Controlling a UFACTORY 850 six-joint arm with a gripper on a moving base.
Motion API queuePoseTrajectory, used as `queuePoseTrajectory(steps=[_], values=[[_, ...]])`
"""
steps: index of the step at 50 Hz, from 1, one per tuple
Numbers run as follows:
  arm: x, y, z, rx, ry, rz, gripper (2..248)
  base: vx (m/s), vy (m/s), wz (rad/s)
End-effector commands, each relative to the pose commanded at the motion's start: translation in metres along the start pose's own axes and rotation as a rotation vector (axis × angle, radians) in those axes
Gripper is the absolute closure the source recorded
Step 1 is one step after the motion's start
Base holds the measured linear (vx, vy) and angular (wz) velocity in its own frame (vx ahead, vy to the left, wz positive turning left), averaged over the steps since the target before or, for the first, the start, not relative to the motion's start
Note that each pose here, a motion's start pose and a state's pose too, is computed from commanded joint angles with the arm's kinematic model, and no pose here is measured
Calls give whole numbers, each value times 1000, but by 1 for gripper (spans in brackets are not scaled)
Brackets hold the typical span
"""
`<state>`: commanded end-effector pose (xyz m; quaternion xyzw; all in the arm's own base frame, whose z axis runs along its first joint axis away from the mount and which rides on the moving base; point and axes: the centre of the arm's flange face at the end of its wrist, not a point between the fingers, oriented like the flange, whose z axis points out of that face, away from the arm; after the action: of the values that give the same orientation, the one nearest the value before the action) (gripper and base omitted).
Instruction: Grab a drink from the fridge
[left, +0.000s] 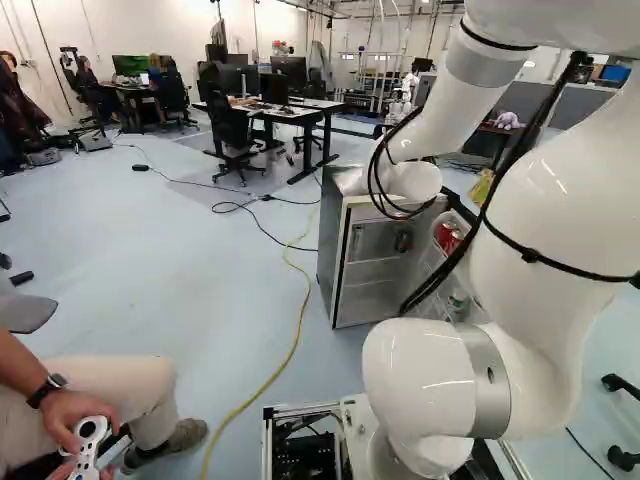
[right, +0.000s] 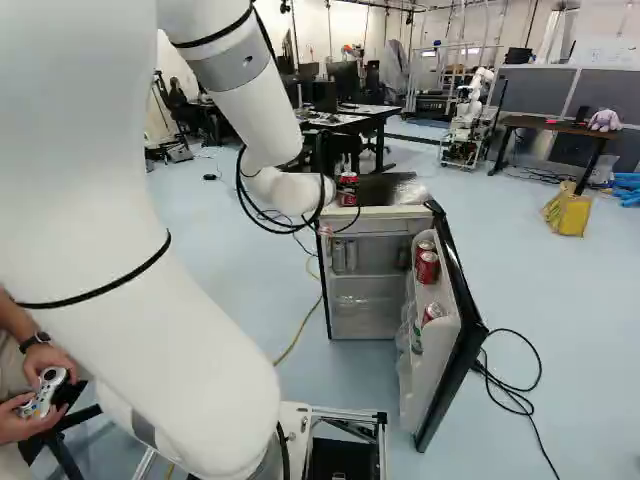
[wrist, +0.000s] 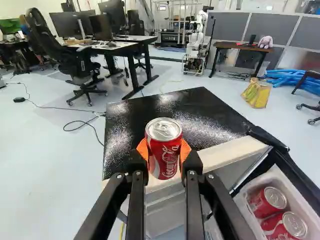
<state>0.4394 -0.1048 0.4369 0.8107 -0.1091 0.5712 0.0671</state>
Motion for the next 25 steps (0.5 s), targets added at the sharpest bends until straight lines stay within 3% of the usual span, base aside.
queuePoseTrajectory(steps=[25], values=[[13,5,38,-2,6,-8,169,0,0,0]])
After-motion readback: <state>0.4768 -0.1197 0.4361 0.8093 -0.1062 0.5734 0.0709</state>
